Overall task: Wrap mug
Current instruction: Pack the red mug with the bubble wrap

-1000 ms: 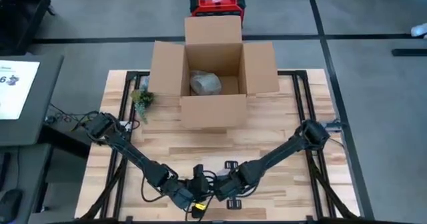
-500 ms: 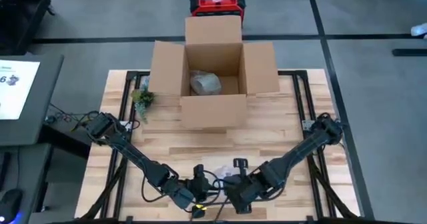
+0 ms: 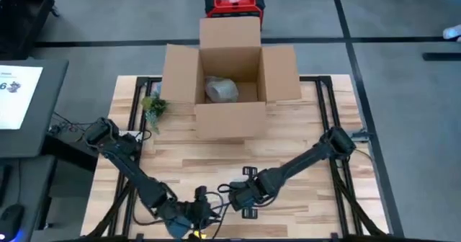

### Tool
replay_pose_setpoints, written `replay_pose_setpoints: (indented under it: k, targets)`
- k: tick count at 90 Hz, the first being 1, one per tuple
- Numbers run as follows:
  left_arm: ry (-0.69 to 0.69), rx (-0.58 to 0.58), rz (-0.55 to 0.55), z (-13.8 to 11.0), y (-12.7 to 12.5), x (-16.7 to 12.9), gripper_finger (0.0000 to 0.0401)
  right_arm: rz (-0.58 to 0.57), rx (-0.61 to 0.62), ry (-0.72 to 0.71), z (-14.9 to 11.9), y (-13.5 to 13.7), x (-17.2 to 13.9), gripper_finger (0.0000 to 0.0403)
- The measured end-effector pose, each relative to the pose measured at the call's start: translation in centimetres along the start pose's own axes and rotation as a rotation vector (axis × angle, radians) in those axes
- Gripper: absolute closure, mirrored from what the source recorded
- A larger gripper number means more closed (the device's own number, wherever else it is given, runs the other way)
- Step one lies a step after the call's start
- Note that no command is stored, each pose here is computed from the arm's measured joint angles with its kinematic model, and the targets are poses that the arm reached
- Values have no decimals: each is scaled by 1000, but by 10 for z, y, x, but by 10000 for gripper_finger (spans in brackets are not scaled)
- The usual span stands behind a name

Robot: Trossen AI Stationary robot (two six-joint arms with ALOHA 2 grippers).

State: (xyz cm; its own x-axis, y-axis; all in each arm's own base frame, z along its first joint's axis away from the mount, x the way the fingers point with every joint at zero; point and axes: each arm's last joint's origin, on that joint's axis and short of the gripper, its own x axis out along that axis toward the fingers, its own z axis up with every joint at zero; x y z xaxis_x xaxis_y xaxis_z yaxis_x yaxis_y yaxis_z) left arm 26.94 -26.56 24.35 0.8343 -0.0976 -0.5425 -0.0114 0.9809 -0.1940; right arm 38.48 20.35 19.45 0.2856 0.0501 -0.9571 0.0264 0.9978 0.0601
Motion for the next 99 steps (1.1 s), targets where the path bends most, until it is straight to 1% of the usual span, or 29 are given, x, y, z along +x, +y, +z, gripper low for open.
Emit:
replay_pose_setpoints:
  k: [7,12,22,29,36,45,50,54,60,71,78,86,99]
  targets:
    - [16,-13,32,-5,0,-2,365,5,-9,-6,1,4,-16,403]
    - [26,-30,51,-7,1,-3,365,2,-16,-40,2,9,-32,403]
    - [38,-38,86,-11,4,-3,365,9,-18,-174,9,16,-71,403]
    - [36,-38,88,-11,4,-4,365,25,-18,-253,12,23,-81,403]
    - [37,-34,88,-11,4,-4,365,48,-35,-290,16,27,-78,403]
    - [37,-33,87,-11,3,-4,365,64,-42,-270,20,28,-66,403]
    - [38,-33,86,-12,3,-4,365,35,-33,-214,18,25,-55,403]
    - [38,-32,86,-12,3,-4,365,3,-23,-149,16,21,-41,403]
    - [36,-30,86,-12,2,-5,365,-15,-12,-84,16,18,-20,403]
    - [37,-30,86,-13,2,-5,365,-25,-19,-9,16,15,6,403]
    - [38,-29,86,-13,1,-6,365,-31,-37,13,15,15,20,403]
    - [37,-28,86,-13,1,-6,365,-31,-54,31,14,14,20,403]
    - [34,-27,87,-13,1,-6,365,-11,-49,-2,13,14,-8,403]
